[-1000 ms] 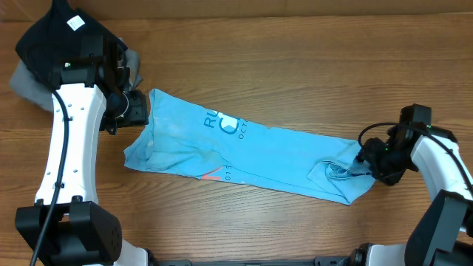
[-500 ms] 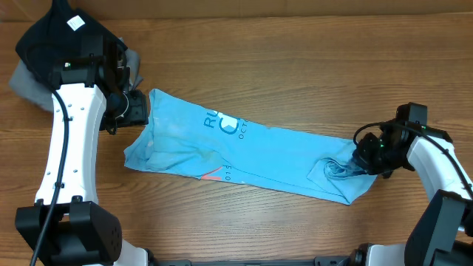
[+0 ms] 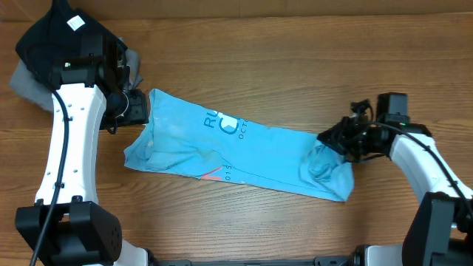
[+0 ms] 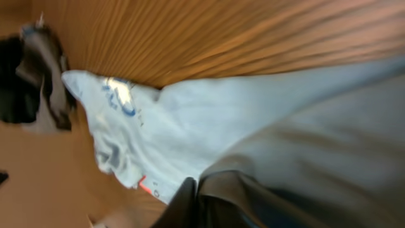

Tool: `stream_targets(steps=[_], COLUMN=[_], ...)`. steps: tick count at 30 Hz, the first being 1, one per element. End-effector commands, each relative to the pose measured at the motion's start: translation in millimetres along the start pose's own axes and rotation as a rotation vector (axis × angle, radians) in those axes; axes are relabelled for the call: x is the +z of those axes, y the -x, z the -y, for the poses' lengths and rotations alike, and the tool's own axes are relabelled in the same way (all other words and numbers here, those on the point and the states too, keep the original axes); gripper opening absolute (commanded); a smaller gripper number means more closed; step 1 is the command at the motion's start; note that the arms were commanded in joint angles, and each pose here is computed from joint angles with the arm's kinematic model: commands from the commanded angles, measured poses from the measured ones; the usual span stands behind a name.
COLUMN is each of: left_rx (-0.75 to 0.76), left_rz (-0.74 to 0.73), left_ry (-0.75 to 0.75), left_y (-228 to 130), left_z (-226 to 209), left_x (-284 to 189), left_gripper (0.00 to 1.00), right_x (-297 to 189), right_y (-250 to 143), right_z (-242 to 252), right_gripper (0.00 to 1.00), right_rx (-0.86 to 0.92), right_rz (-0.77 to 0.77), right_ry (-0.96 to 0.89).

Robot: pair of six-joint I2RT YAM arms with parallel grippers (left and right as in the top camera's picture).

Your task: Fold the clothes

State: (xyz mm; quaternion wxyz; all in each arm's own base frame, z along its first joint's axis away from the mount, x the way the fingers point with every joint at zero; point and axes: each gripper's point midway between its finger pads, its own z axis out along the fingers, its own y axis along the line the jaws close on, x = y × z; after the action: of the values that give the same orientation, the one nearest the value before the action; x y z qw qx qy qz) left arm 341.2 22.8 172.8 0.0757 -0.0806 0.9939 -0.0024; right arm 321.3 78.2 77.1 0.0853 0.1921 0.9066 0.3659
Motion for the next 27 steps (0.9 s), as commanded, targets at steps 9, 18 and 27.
stream_targets(steps=[9,18,27], left_rx=[0.009,0.009,0.009], left_rz=[0.04,0.041,0.05], left_ry=[0.0,0.0,-0.002], left_y=[4.4,4.8,7.0], left_z=[-1.2,-1.2,-0.9], left_x=[-10.6,-10.6,-10.6], left_gripper=[0.64,0.65,0.66], right_x=[-9.9,-59.7,-50.3], right_y=[11.3,-2.6,-42.8], right_z=[-1.0,79.8,68.0], right_gripper=[0.44,0.55,0.13], right_rx=[0.0,0.177,0.116], right_rz=[0.064,0.074,-0.101], right_ry=[-0.083,-0.401,-0.393])
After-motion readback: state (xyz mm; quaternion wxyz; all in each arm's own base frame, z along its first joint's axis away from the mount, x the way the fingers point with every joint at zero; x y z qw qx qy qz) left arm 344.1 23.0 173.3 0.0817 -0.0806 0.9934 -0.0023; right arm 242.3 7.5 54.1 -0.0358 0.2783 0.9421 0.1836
